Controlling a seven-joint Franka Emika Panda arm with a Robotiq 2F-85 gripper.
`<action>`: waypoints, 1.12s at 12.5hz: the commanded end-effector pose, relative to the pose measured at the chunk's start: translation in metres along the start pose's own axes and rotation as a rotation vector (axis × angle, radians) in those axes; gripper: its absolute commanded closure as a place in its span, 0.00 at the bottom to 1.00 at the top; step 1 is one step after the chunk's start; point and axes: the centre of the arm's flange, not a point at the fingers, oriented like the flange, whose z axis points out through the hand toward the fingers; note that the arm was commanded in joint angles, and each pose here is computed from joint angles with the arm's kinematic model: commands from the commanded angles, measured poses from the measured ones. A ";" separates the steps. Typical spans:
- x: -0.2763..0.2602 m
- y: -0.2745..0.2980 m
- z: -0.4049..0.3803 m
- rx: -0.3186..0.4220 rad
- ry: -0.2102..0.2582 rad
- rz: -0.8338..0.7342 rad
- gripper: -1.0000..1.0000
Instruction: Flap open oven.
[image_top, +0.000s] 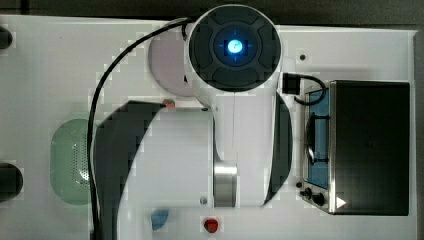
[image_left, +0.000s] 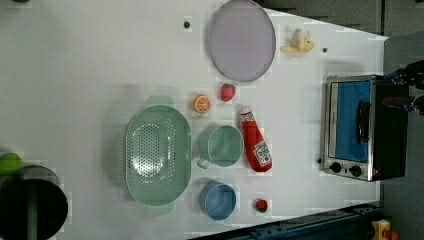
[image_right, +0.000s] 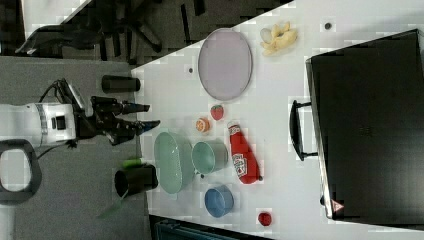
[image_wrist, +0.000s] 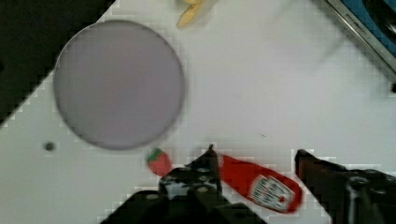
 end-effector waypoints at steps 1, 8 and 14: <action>-0.037 0.120 -0.037 -0.030 -0.020 0.073 0.21; -0.037 0.121 -0.037 -0.031 -0.020 0.073 0.30; -0.028 0.128 -0.033 -0.029 -0.021 0.071 0.82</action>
